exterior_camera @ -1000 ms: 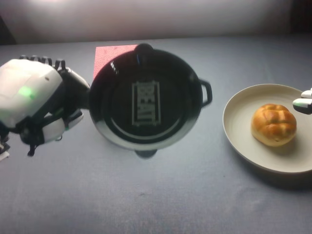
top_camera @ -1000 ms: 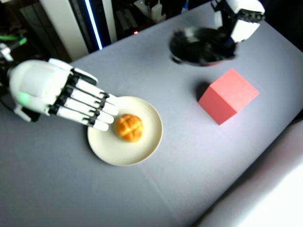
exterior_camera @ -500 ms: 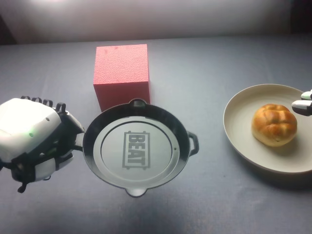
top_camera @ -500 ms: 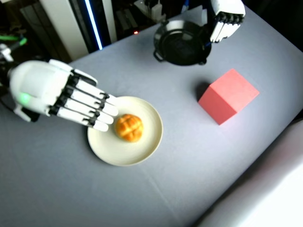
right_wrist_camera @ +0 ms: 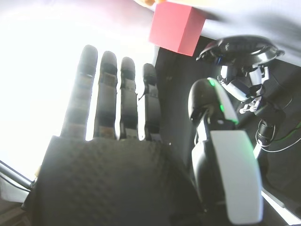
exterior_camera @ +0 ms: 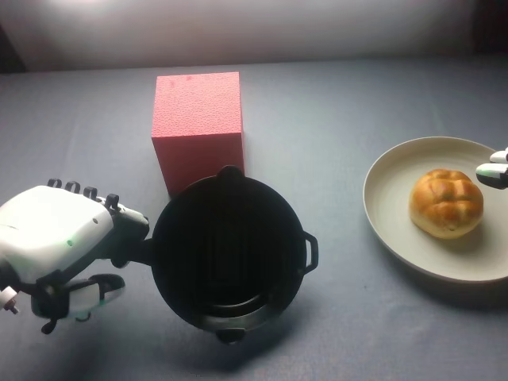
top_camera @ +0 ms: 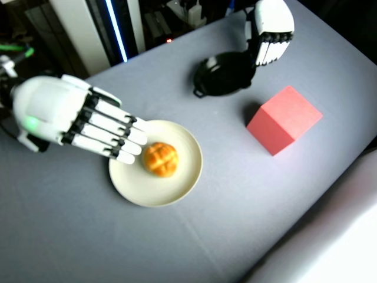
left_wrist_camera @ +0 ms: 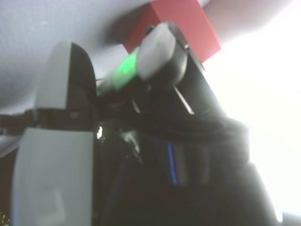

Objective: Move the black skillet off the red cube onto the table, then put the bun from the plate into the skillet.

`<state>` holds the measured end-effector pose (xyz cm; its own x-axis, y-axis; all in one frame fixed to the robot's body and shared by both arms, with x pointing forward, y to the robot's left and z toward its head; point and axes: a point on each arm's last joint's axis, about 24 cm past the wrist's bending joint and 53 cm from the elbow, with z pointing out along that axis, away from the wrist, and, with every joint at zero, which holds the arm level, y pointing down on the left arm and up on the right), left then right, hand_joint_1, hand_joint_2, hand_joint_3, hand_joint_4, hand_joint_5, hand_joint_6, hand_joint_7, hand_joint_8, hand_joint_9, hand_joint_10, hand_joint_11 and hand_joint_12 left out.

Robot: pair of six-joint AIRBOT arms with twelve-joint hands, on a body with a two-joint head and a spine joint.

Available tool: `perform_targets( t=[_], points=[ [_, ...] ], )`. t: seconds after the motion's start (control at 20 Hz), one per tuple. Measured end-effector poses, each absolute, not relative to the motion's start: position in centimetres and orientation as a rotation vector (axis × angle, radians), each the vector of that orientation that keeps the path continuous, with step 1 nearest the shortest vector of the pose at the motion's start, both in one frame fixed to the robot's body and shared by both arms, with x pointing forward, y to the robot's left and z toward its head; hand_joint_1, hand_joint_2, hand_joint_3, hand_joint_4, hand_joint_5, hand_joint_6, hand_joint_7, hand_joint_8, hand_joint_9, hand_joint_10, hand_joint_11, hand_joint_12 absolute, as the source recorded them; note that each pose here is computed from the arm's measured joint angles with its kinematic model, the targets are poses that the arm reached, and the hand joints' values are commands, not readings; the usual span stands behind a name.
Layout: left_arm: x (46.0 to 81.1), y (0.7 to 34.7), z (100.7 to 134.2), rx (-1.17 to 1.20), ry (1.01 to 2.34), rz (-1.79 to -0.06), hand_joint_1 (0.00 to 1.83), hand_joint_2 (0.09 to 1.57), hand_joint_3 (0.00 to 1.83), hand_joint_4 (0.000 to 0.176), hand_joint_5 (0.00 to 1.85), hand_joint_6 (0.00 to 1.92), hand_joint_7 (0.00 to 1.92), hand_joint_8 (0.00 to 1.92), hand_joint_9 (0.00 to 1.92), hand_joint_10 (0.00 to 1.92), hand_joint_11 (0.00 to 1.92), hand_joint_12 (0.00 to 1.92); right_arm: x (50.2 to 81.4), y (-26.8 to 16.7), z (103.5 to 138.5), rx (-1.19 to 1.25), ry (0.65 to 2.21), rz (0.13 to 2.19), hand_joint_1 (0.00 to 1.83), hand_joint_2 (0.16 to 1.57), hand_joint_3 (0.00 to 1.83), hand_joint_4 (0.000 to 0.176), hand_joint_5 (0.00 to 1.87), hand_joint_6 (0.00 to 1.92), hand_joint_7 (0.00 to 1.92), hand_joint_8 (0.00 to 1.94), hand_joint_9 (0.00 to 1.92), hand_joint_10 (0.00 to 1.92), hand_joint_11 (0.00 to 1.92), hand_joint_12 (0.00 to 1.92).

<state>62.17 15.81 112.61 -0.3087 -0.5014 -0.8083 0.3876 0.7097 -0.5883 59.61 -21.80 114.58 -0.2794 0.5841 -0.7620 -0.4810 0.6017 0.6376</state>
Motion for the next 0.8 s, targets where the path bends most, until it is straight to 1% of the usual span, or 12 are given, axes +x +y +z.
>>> perform_targets(
  t=[0.05, 0.15, 0.2, 0.25, 0.3, 0.35, 0.4, 0.45, 0.5, 0.6, 0.7, 0.8],
  points=[
    [62.1, 15.8, 112.4, -0.091, 1.674, -0.882, 1.20, 1.05, 0.00, 0.000, 0.78, 1.77, 0.71, 1.92, 0.92, 1.92, 1.00, 1.92, 59.6, -21.8, 114.6, 0.090, 1.542, 1.031, 0.50, 1.34, 0.00, 0.007, 0.40, 0.00, 0.36, 0.00, 0.34, 0.00, 0.18, 0.47],
    [62.0, 15.6, 112.1, -0.082, 1.690, -0.881, 1.14, 1.04, 0.00, 0.000, 0.77, 1.65, 0.69, 1.92, 0.87, 1.92, 0.97, 1.92, 59.6, -21.8, 114.6, 0.090, 1.542, 1.031, 0.51, 1.34, 0.00, 0.004, 0.40, 0.00, 0.37, 0.00, 0.35, 0.00, 0.19, 0.48],
    [61.9, 15.5, 111.9, -0.075, 1.698, -0.881, 1.13, 1.02, 0.00, 0.000, 0.78, 1.49, 0.69, 1.79, 0.85, 1.85, 0.93, 1.92, 59.6, -21.8, 114.6, 0.090, 1.542, 1.031, 0.51, 1.33, 0.00, 0.003, 0.41, 0.00, 0.37, 0.00, 0.35, 0.00, 0.19, 0.48],
    [61.8, 15.3, 111.7, -0.063, 1.710, -0.880, 1.13, 1.10, 0.01, 0.000, 0.90, 1.18, 0.64, 1.67, 0.78, 1.75, 0.83, 1.84, 59.6, -21.8, 114.6, 0.090, 1.542, 1.031, 0.49, 1.33, 0.00, 0.016, 0.41, 0.00, 0.37, 0.00, 0.36, 0.00, 0.20, 0.48],
    [61.7, 15.1, 111.5, -0.054, 1.717, -0.880, 1.10, 1.13, 0.01, 0.000, 0.92, 1.11, 0.59, 1.62, 0.68, 1.72, 0.69, 1.83, 59.6, -21.8, 114.5, 0.091, 1.543, 1.030, 0.51, 1.33, 0.00, 0.012, 0.41, 0.00, 0.37, 0.00, 0.36, 0.00, 0.21, 0.49],
    [61.6, 15.0, 111.4, -0.045, 1.724, -0.880, 1.05, 1.14, 0.00, 0.018, 0.90, 1.13, 0.59, 1.57, 0.65, 1.67, 0.64, 1.80, 59.6, -21.8, 114.5, 0.092, 1.544, 1.029, 0.51, 1.33, 0.00, 0.004, 0.42, 0.00, 0.38, 0.00, 0.36, 0.00, 0.21, 0.49],
    [61.6, 14.9, 111.2, -0.038, 1.731, -0.880, 1.01, 1.15, 0.00, 0.099, 0.89, 1.14, 0.60, 1.40, 0.63, 1.52, 0.57, 1.70, 59.6, -21.8, 114.5, 0.093, 1.545, 1.029, 0.48, 1.33, 0.00, 0.005, 0.41, 0.00, 0.37, 0.00, 0.36, 0.00, 0.20, 0.48],
    [61.5, 14.9, 111.2, -0.036, 1.734, -0.879, 1.01, 1.15, 0.00, 0.103, 0.89, 1.12, 0.63, 1.17, 0.64, 1.29, 0.53, 1.50, 59.7, -21.9, 114.5, 0.094, 1.545, 1.028, 0.48, 1.32, 0.00, 0.017, 0.41, 0.00, 0.37, 0.00, 0.35, 0.00, 0.19, 0.48],
    [61.5, 14.9, 111.1, -0.036, 1.735, -0.879, 0.94, 1.06, 0.00, 0.000, 0.78, 0.69, 0.66, 0.92, 0.61, 1.01, 0.44, 1.32, 59.7, -21.9, 114.5, 0.094, 1.545, 1.028, 0.49, 1.32, 0.00, 0.014, 0.42, 0.00, 0.38, 0.00, 0.36, 0.00, 0.20, 0.49],
    [61.5, 14.9, 111.2, -0.036, 1.734, -0.879, 0.82, 1.05, 0.00, 0.000, 0.83, 0.18, 0.70, 0.59, 0.64, 0.67, 0.38, 1.18, 59.7, -21.9, 114.4, 0.095, 1.547, 1.027, 0.48, 1.33, 0.00, 0.027, 0.40, 0.00, 0.37, 0.00, 0.34, 0.00, 0.17, 0.48],
    [61.5, 14.8, 111.3, -0.038, 1.730, -0.883, 0.80, 1.05, 0.00, 0.000, 0.82, 0.10, 0.72, 0.48, 0.65, 0.60, 0.35, 1.18, 59.7, -21.9, 114.4, 0.095, 1.548, 1.027, 0.48, 1.32, 0.00, 0.027, 0.40, 0.00, 0.37, 0.00, 0.33, 0.00, 0.16, 0.48],
    [61.3, 14.8, 111.6, -0.039, 1.718, -0.888, 0.77, 1.03, 0.00, 0.000, 0.68, 0.01, 0.67, 0.14, 0.60, 0.25, 0.18, 1.06, 59.7, -21.9, 114.4, 0.096, 1.548, 1.026, 0.47, 1.33, 0.00, 0.024, 0.40, 0.00, 0.36, 0.00, 0.34, 0.00, 0.17, 0.50]
  ],
)
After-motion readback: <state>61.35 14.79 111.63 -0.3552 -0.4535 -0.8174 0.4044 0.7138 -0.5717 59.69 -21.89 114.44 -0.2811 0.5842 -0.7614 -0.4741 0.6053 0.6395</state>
